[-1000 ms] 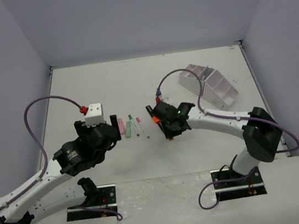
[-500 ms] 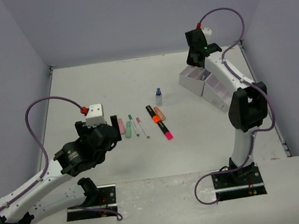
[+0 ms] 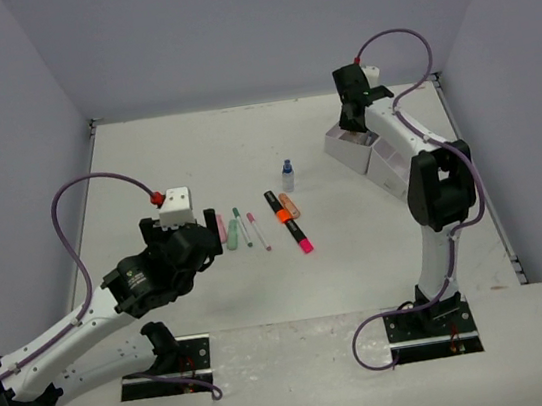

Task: Sort the stationery into containers
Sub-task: Place the stationery in the storage box, then pick up the stationery from the center of the board.

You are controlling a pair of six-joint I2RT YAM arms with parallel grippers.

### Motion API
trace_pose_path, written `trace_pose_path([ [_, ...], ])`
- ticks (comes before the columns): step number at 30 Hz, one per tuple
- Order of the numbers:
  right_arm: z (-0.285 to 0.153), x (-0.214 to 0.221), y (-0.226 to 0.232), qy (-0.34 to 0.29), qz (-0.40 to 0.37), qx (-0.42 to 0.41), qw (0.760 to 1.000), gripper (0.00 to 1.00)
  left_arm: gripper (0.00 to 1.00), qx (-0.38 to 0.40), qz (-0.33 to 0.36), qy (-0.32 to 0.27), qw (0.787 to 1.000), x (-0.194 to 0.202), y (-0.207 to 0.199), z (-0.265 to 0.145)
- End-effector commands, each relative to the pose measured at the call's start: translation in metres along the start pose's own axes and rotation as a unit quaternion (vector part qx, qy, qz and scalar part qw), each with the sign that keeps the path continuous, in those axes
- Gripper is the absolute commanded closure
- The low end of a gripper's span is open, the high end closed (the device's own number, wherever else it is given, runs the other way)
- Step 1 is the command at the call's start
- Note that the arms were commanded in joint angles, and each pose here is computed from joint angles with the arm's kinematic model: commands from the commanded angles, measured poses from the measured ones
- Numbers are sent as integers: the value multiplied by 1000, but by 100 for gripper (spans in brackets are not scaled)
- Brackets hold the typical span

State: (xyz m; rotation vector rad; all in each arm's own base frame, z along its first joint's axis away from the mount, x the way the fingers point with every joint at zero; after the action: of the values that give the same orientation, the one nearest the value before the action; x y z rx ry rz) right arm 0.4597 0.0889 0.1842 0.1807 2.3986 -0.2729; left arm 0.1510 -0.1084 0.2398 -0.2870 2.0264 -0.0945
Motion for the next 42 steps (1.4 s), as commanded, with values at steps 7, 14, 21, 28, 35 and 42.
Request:
trace_pose_path([
  [7, -14, -11, -18, -28, 12, 19, 999, 67, 0, 7, -3, -9, 1000, -4, -1, 0],
  [14, -35, -28, -23, -54, 11, 13, 998, 52, 0, 7, -2, -8, 1000, -4, -1, 0],
  [21, -107, -41, -13, -127, -28, -55, 990, 54, 0, 1, -10, -13, 1000, -6, 0, 0],
  [28, -178, 36, 50, -149, -139, -200, 958, 56, 0, -9, -30, -22, 999, -11, 2, -2],
  [35, -171, 127, 97, -63, -202, -282, 936, 59, 0, 5, -71, -4, 997, -6, -8, -1],
  [42, -171, 155, 92, -47, -192, -291, 936, 59, 8, -41, -73, 26, 996, 12, -42, 48],
])
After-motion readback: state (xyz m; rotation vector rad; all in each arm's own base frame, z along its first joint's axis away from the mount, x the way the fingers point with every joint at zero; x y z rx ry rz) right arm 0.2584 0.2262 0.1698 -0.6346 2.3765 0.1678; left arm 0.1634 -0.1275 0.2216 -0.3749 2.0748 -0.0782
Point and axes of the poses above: each gripper's point midway between its finger pads, its own z axis out along the fingers, its own y axis along the line the jaws close on, x = y × z, the point moved 7 cm from there along -z, back along the fingers, and after that the axes turned 14 degrees about -z, right-handed, at the moved point
